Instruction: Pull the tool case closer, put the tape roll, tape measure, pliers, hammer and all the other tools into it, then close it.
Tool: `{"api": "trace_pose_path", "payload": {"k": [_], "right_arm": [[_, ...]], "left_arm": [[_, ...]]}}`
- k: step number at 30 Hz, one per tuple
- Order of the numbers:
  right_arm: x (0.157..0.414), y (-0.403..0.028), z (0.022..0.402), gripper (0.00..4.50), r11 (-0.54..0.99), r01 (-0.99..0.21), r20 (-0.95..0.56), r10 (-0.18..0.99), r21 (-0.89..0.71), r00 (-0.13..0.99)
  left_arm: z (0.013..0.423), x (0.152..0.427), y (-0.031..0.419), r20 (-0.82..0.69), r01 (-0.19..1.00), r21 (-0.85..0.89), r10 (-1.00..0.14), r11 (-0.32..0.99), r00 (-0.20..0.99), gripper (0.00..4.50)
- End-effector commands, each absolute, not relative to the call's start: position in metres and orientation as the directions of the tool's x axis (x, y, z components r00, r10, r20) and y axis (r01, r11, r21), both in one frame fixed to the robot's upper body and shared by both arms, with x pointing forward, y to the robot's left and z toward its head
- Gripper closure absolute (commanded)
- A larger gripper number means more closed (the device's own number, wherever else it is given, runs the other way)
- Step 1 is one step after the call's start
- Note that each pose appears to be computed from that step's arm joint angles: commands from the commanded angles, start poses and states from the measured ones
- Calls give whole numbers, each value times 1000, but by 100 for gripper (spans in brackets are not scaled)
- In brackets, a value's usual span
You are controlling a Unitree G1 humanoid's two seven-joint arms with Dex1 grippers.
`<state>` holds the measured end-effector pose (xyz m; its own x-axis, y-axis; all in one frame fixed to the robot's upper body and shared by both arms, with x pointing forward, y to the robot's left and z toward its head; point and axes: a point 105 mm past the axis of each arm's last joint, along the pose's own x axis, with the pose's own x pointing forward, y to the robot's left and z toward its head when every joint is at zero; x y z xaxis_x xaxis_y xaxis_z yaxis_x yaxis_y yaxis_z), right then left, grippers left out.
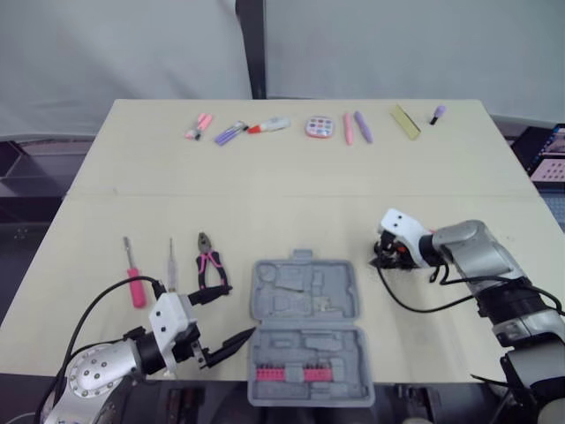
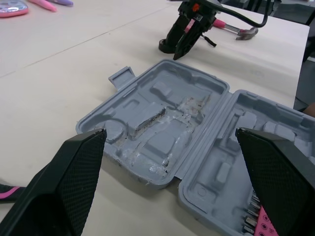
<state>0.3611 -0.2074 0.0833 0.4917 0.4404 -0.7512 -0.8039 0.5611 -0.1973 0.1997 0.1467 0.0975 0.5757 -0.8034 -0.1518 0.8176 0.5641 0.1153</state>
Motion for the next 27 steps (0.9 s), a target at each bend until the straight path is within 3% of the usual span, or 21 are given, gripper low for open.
{"api": "trace_pose_path", "payload": {"k": [1,8,13,20,27], "right_arm": [[362,-205,91,448,544,-812,-740,453,-212,497],[359,-207,91,448,543,-813,-745,449,-212,494],[352,-201,118,448,512,-821,-710,479,-252,516],[310,-136,154,448,422,-897,-616,675,-130,406],[289,-84,155,448,374,-925,-554,758,-65,345]], "left_arm": [[104,200,144,-123,820,132,-812,557,571,0],[106,208,133,-111,825,129,-818,551,564,0],[109,210,134,-95,815,110,-810,569,578,0],[108,193,162,-76,775,71,-772,628,632,0],[96,184,182,-107,763,78,-756,641,646,0]]}}
